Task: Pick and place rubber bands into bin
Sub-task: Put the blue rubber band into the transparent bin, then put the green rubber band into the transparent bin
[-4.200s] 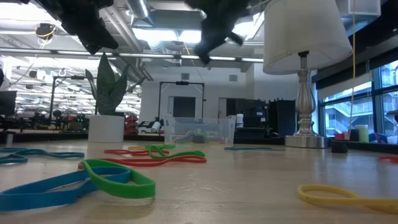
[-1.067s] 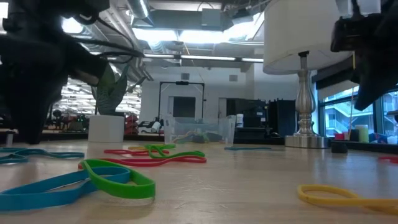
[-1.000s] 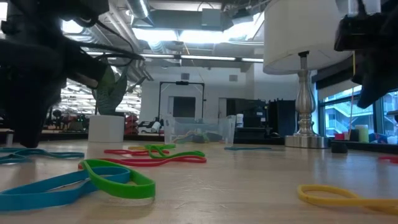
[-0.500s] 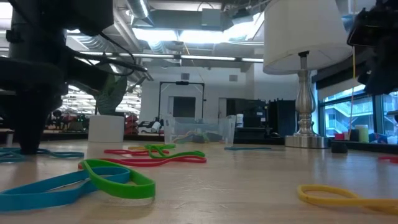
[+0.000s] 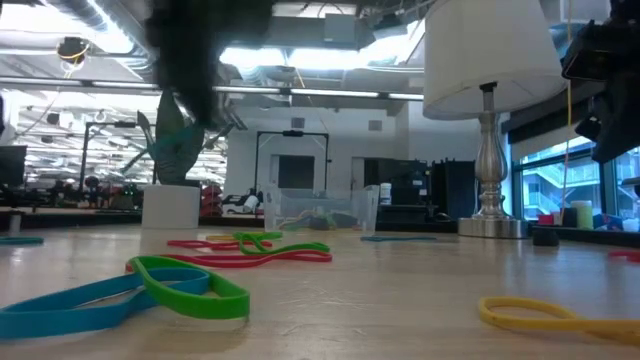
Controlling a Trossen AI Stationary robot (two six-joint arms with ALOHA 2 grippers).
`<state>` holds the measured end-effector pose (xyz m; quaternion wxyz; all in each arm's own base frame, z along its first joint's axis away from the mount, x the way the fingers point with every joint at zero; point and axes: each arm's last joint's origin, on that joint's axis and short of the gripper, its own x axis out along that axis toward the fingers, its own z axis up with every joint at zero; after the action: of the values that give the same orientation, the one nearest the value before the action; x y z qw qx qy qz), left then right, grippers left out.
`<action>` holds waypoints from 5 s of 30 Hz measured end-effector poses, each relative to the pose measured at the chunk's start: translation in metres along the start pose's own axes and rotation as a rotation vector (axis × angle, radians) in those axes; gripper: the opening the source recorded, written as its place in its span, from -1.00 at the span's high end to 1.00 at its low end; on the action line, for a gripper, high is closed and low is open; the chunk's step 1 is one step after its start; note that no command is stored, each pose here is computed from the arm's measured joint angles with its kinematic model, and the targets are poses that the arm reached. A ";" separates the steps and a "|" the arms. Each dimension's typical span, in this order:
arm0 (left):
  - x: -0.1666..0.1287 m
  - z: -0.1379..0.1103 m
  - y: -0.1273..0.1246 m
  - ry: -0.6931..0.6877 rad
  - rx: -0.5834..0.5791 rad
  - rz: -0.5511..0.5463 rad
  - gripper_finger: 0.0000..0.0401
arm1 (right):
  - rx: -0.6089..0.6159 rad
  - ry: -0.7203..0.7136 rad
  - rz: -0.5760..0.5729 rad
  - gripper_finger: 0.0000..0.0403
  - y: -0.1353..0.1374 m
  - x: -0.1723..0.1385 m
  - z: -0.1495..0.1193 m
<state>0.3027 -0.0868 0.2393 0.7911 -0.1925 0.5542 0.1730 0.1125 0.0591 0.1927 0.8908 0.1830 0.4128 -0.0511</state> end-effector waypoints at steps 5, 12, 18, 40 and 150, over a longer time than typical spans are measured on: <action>-0.031 0.048 0.012 -0.182 0.134 0.031 0.99 | 0.010 -0.010 0.010 0.98 0.001 0.000 0.001; -0.055 0.111 0.067 -0.347 0.247 0.112 0.99 | 0.075 -0.107 -0.030 0.98 0.002 0.000 0.006; -0.051 0.155 0.124 -0.481 0.297 0.124 0.99 | 0.137 -0.165 -0.054 0.98 0.002 -0.001 0.008; 0.092 0.195 0.196 -0.301 0.294 0.048 0.99 | 0.299 -0.261 -0.124 0.98 -0.011 0.005 0.026; -0.022 -0.109 0.099 -0.251 0.298 -0.267 0.99 | -0.340 0.365 -0.204 0.56 0.101 0.264 0.175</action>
<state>0.1595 -0.0563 0.2150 0.8894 -0.1221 0.4404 0.0056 0.4349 0.1041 0.1264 0.8098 -0.0056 0.5855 -0.0365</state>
